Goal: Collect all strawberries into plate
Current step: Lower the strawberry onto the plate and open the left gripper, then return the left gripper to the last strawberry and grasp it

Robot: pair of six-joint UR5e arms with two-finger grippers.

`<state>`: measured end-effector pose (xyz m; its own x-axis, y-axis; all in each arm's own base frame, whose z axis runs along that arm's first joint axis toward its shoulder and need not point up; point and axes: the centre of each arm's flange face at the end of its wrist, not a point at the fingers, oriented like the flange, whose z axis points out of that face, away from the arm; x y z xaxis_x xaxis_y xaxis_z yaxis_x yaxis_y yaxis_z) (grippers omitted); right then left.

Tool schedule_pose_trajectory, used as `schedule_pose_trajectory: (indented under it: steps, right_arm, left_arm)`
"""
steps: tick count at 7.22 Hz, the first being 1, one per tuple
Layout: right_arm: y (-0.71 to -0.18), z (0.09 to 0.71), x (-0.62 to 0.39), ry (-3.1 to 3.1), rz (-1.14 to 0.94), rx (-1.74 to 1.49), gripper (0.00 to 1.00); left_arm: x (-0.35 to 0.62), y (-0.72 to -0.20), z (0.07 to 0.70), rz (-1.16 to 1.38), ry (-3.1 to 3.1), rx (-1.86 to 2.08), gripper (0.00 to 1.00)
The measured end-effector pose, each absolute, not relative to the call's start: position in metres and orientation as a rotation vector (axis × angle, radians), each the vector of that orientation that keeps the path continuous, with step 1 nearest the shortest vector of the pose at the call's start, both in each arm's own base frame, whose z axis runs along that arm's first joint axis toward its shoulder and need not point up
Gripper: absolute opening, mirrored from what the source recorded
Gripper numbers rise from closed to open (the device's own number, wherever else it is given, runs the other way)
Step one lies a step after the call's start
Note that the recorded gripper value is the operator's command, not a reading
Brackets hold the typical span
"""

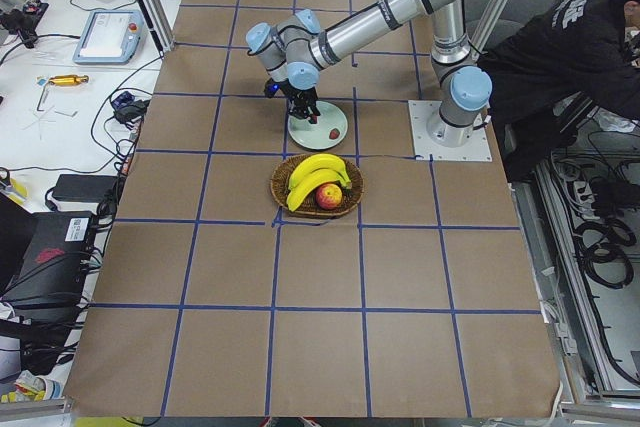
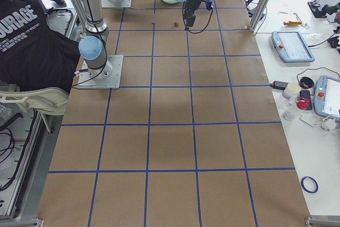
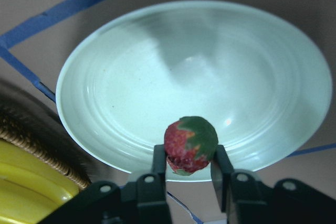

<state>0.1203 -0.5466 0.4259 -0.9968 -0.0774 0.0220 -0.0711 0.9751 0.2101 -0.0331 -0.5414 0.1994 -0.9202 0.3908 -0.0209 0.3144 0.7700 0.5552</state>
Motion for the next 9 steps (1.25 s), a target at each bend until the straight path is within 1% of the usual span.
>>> schedule_pose_trajectory:
  steps: [2,4,5,7,8,9]
  right_arm:
    - [-0.547,0.426,0.120,-3.092,-0.328,0.115,1.00]
    - [-0.547,0.426,0.120,-3.092,-0.328,0.115,1.00]
    - [-0.547,0.426,0.120,-3.092,-0.328,0.115,1.00]
    - [-0.547,0.426,0.120,-3.091,-0.328,0.115,1.00]
    - [-0.547,0.426,0.120,-3.091,-0.329,0.115,1.00]
    - [-0.547,0.425,0.120,-3.091,-0.330,0.114,1.00]
  left_arm:
    - [-0.052,-0.546,0.218,0.773,2.868,0.543,0.93]
    - [-0.110,-0.561,0.252,0.603,3.004,0.403,0.92]
    - [-0.145,-0.563,0.258,0.555,3.067,0.299,0.92]
    - [-0.213,-0.556,0.255,0.511,3.169,0.087,0.90]
    - [-0.239,-0.552,0.247,0.522,3.224,-0.001,0.87]
    - [-0.259,-0.552,0.232,0.535,3.283,-0.092,0.87]
